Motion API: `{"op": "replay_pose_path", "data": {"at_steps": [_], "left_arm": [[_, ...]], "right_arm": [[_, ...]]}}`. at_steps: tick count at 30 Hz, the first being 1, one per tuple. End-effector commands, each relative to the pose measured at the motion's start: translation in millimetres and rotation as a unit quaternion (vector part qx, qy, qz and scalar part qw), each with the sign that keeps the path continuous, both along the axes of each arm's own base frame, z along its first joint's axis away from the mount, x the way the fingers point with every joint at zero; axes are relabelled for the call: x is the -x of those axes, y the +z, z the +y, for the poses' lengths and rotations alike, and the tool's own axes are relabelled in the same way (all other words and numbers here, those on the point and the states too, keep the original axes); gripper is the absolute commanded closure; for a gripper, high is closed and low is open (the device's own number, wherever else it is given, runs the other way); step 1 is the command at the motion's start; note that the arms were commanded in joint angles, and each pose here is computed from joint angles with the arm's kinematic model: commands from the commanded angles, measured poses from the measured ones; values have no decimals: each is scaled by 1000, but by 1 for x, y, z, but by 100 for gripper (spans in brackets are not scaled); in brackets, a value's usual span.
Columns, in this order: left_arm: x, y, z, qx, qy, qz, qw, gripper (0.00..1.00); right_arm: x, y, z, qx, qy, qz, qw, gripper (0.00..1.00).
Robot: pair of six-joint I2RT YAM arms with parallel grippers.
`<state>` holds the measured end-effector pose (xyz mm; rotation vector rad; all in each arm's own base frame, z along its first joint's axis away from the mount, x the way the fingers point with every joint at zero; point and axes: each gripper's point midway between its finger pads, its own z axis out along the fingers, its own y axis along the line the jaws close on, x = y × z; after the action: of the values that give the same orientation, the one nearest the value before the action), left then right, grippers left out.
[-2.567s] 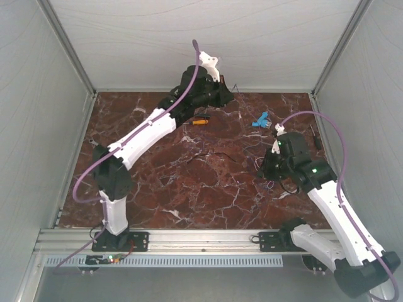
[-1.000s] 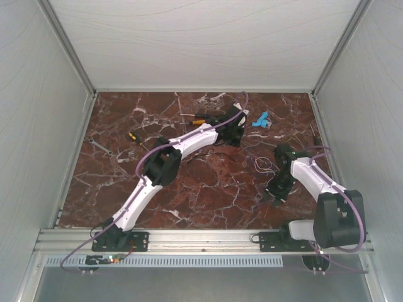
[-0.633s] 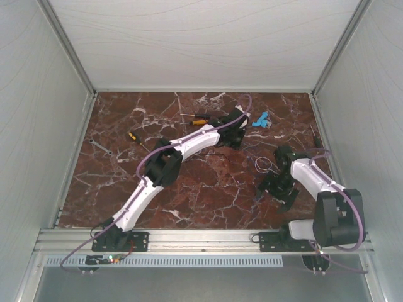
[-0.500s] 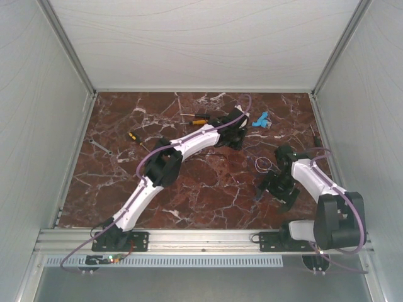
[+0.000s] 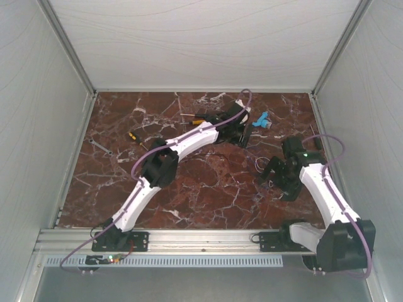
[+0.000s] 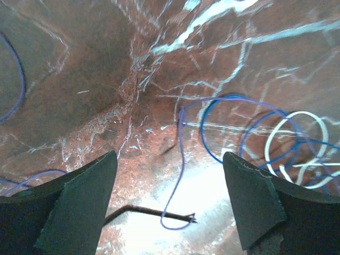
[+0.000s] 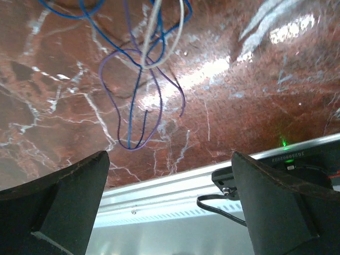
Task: Zip-tie the wires
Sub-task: Straighten the cable at the center of the board, then pick up the cable at the center of the board.
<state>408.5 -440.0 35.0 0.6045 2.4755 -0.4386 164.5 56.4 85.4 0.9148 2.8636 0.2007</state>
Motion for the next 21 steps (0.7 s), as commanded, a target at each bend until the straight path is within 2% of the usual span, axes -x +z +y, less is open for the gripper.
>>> {"op": "replay_pose_path", "data": {"at_steps": [1, 4, 7, 11, 14, 17, 21], "left_arm": [[-7, 100, -17, 73, -14, -69, 995, 14], [-2, 125, -14, 86, -17, -84, 993, 3], [3, 152, -2, 95, -11, -103, 990, 0], [9, 180, 30, 86, 14, -148, 985, 0], [6, 185, 63, 67, 36, -171, 982, 0], [-2, 174, 95, 44, 61, -158, 985, 2], [-7, 142, 125, 20, 80, -119, 989, 10]], "right_arm": [[-14, 27, -11, 27, 22, -67, 997, 2], [-25, 46, -12, 29, 37, -118, 992, 2], [-43, 73, -1, 5, 70, -194, 978, 2], [-66, 117, 20, -42, 104, -320, 941, 2], [-76, 144, 35, -77, 125, -398, 905, 2], [-84, 155, 44, -101, 132, -429, 888, 2], [-89, 146, 53, -126, 135, -420, 889, 2]]}}
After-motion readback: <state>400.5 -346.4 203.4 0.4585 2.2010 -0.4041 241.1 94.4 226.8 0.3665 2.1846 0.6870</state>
